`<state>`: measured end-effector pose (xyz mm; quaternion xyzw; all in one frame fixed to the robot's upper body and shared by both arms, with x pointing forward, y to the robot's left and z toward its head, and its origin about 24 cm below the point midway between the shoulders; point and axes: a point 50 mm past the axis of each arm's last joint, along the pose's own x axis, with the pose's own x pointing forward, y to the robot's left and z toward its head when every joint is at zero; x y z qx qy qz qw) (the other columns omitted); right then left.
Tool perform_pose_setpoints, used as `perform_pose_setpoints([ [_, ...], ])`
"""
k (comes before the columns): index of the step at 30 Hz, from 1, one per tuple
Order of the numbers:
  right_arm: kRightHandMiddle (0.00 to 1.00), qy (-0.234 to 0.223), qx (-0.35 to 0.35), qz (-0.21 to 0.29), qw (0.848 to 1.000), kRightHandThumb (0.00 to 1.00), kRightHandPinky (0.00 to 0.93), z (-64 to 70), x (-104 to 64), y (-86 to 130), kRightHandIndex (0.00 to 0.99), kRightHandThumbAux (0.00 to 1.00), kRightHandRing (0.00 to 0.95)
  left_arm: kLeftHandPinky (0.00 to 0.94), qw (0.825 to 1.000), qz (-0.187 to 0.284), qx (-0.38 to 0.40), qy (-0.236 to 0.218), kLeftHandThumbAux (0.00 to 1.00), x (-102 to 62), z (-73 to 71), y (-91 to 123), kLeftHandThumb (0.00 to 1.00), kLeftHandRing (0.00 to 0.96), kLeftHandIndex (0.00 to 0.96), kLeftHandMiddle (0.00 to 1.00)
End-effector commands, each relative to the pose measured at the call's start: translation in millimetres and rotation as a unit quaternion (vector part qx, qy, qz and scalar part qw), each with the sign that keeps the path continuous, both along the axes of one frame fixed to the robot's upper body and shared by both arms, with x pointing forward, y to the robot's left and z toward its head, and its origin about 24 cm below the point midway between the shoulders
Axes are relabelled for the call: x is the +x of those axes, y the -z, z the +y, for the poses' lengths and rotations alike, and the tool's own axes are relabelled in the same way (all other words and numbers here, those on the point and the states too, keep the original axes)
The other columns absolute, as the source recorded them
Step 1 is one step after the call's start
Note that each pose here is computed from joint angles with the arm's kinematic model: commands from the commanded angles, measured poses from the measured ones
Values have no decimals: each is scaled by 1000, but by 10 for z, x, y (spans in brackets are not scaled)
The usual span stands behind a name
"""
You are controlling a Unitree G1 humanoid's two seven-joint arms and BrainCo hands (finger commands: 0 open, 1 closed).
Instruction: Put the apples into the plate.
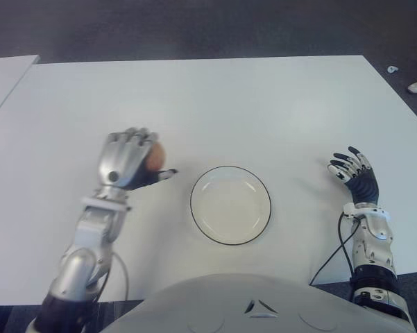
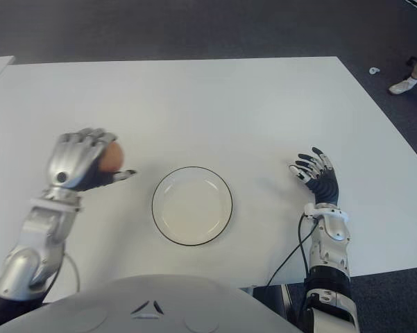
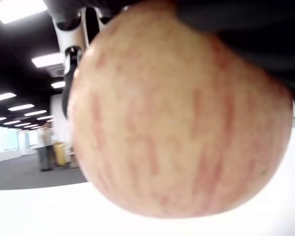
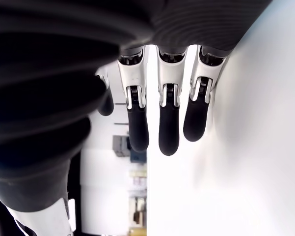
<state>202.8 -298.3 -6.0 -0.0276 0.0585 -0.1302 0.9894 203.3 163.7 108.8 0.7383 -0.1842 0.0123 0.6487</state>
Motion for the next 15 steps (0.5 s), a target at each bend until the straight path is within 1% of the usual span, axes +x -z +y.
perform_pose_setpoints([
  [1, 311, 10, 32, 72, 997, 419, 324, 121, -229, 314, 130, 809, 320, 800, 1000, 6, -14, 17, 663, 104, -70, 50, 855, 817, 404, 525],
  [3, 309, 11, 32, 71, 997, 416, 322, 143, -237, 316, 126, 810, 320, 800, 1000, 5, -18, 22, 663, 117, -78, 52, 855, 820, 404, 525],
  [6, 313, 12, 34, 59, 998, 414, 330, 156, -251, 307, 121, 818, 326, 802, 998, -4, -27, 50, 663, 195, -255, 45, 855, 822, 404, 525],
  [8, 315, 13, 36, 54, 998, 414, 332, 169, -257, 307, 120, 822, 329, 804, 998, -6, -29, 59, 663, 213, -312, 42, 855, 824, 404, 526],
  [10, 320, 13, 37, 52, 998, 416, 332, 189, -265, 312, 120, 828, 333, 805, 998, -7, -29, 63, 663, 219, -332, 44, 855, 824, 405, 526],
  [13, 331, 13, 37, 46, 998, 418, 336, 212, -288, 318, 126, 837, 339, 800, 996, 0, -8, 93, 662, 254, -471, 16, 855, 820, 407, 526],
  [15, 335, 13, 36, 46, 998, 418, 340, 231, -302, 324, 132, 839, 341, 797, 995, 0, -6, 102, 662, 271, -493, 19, 855, 817, 409, 525],
])
